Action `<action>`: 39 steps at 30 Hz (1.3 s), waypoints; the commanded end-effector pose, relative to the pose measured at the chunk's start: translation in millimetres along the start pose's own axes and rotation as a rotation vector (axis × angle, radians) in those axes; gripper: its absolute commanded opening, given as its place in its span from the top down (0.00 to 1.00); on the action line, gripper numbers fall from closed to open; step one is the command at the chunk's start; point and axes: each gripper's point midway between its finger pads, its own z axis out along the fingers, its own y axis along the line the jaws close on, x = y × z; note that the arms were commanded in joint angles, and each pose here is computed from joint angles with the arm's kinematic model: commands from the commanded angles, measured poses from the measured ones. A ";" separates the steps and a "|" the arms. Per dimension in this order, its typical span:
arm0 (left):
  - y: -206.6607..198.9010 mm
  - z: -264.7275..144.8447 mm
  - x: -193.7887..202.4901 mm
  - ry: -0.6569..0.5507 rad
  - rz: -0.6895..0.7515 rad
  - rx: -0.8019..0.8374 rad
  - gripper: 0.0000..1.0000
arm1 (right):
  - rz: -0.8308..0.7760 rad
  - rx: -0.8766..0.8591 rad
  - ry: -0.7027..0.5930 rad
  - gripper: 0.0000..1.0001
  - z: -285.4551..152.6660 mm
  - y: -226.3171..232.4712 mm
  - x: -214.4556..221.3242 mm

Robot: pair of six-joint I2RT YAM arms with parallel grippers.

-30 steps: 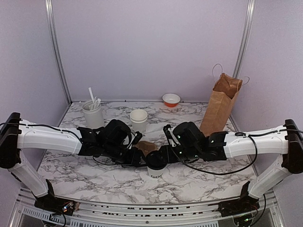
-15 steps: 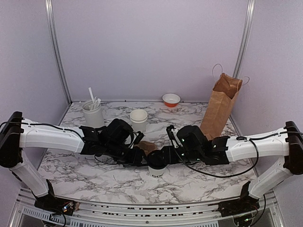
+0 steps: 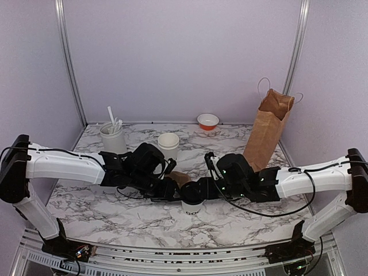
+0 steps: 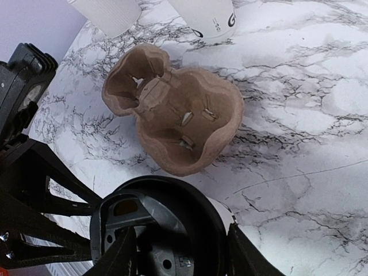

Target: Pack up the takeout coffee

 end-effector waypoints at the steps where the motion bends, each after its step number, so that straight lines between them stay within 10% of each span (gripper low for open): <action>1: 57.8 9.2 12.2 0.051 0.017 -0.283 0.53 | -0.032 0.015 0.125 0.51 -3.9 -1.3 28.8; 29: -17.0 -22.3 -54.6 -0.078 0.167 -0.178 0.52 | 0.036 0.007 -0.015 0.20 -34.0 0.6 -31.4; 39: -34.4 -20.2 -48.2 -0.087 0.229 -0.172 0.52 | 0.098 -0.049 -0.025 0.34 -44.7 -21.8 -36.5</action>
